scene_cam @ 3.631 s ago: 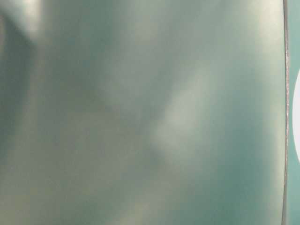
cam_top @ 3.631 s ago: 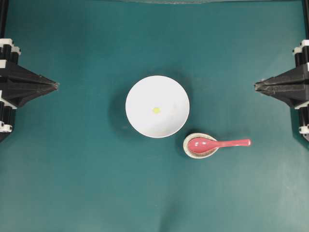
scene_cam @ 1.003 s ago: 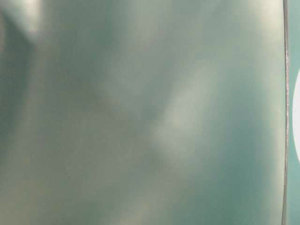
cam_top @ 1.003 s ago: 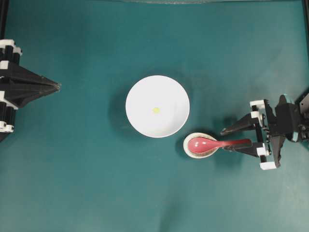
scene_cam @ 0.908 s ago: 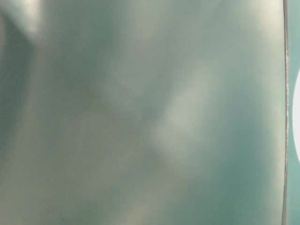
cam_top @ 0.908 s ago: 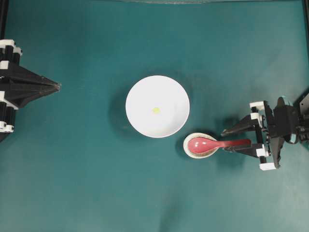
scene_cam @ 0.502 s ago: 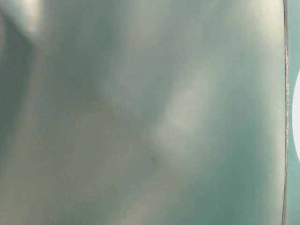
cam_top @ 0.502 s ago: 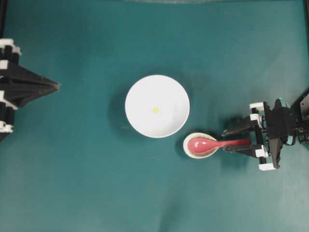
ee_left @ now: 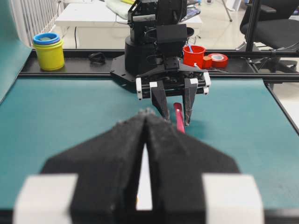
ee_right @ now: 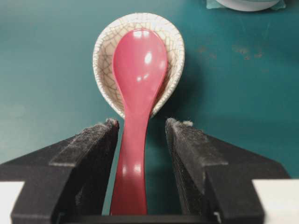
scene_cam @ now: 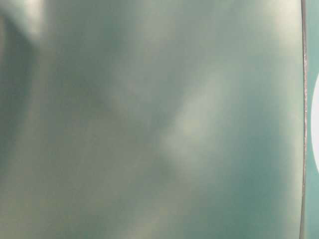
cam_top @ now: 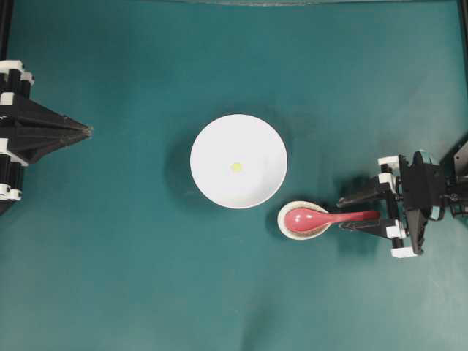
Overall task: Scoop the yellow hexagonal prism block from the bowl with a spoon using the right arm.
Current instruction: 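Close the right gripper on the pink spoon handle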
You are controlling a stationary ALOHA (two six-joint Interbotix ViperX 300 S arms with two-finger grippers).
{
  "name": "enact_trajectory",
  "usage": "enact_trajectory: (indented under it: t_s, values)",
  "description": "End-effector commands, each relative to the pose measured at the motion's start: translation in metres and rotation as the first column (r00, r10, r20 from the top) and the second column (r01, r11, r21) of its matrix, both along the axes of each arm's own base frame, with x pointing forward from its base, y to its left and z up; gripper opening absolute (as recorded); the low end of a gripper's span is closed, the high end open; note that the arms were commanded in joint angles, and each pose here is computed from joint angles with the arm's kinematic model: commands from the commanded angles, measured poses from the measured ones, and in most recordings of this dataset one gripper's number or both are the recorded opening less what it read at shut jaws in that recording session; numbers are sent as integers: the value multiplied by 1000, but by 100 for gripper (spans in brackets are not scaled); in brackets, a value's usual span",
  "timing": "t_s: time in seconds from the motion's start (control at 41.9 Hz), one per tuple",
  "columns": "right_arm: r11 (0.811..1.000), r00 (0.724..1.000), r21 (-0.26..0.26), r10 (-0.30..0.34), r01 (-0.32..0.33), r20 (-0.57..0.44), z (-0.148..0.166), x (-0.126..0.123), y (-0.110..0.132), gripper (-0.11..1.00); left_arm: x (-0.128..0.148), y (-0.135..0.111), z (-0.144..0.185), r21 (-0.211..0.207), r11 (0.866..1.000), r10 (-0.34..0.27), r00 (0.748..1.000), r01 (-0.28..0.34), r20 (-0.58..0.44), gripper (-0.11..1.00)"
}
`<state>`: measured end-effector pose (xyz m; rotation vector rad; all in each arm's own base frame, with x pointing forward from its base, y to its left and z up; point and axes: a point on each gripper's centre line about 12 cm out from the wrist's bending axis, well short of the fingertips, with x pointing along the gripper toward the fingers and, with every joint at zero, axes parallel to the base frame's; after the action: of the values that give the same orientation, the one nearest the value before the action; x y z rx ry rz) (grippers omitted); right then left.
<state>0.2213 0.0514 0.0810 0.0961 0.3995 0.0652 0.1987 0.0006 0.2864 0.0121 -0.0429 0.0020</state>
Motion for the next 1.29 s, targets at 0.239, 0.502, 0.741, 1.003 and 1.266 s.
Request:
enact_trajectory:
  t_s: [0.239, 0.502, 0.741, 1.003, 1.266]
  values:
    - [1000, 1000, 6, 2, -2, -3, 1, 3, 2, 50, 2, 0, 3, 2, 1000, 1, 1000, -1, 6, 0]
    - [1000, 1000, 6, 4, -4, 5, 2, 4, 3, 22, 2, 0, 3, 2, 1000, 1, 1000, -1, 8, 0]
    - [1000, 1000, 13, 2, -2, 13, 4, 9, 4, 22, 2, 0, 3, 2, 1000, 1, 1000, -1, 6, 0]
    - [1000, 1000, 31, -3, 3, -3, 3, 11, 6, 23, 2, 0, 1, -3, 1000, 1, 1000, -1, -9, 0]
    - [998, 1000, 63, -18, 19, -16, 2, 6, 4, 23, 2, 0, 0, -3, 1000, 1, 1000, -1, -12, 0]
